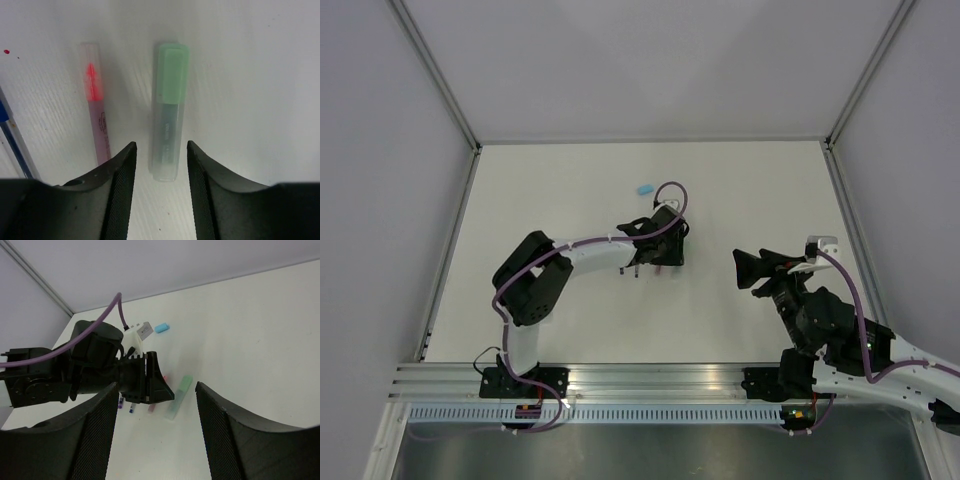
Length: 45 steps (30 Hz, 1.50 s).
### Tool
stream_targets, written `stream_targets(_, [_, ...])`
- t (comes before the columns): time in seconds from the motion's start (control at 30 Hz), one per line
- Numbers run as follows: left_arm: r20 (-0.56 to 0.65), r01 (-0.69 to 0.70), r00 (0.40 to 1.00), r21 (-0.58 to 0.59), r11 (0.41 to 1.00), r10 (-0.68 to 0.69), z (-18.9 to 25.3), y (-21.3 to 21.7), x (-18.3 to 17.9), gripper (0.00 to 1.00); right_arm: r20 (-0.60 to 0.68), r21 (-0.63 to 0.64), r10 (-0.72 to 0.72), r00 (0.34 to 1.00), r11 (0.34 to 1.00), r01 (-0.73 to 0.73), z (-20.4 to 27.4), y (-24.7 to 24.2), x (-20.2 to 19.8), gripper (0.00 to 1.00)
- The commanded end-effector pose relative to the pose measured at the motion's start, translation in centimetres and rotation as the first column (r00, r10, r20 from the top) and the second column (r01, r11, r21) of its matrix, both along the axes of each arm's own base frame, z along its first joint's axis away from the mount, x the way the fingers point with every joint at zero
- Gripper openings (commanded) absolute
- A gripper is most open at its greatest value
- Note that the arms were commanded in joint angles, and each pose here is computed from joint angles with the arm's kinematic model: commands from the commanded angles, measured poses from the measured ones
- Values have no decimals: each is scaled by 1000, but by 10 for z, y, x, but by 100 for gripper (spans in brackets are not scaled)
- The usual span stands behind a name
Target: Insert the pens into the pen caps
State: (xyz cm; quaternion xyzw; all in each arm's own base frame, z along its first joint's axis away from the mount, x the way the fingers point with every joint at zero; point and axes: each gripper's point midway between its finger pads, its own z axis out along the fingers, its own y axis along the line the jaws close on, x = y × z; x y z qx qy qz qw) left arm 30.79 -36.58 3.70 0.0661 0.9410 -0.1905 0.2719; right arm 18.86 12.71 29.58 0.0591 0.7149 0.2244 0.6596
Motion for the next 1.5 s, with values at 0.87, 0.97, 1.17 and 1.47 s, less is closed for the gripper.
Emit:
stream_targets(0.87, [414,153,894,81,985,-173,116,84,226,75,10,-106,80,997,991,-78,-11,29,2,70])
stream_targets(0.97, [392,286,877,38,958,-277,100,74,231,75,10,-111,94,996,990,-92,-11,31,1,70])
stream_targets(1.17, [380,303,870,93,948,-315,61,79,251,76,8,-118,108,994,987,-106,-11,32,0,70])
stream_targets(1.47, [366,356,860,68,932,-356,39,68,256,76,5,-125,117,993,985,-115,-12,35,0,70])
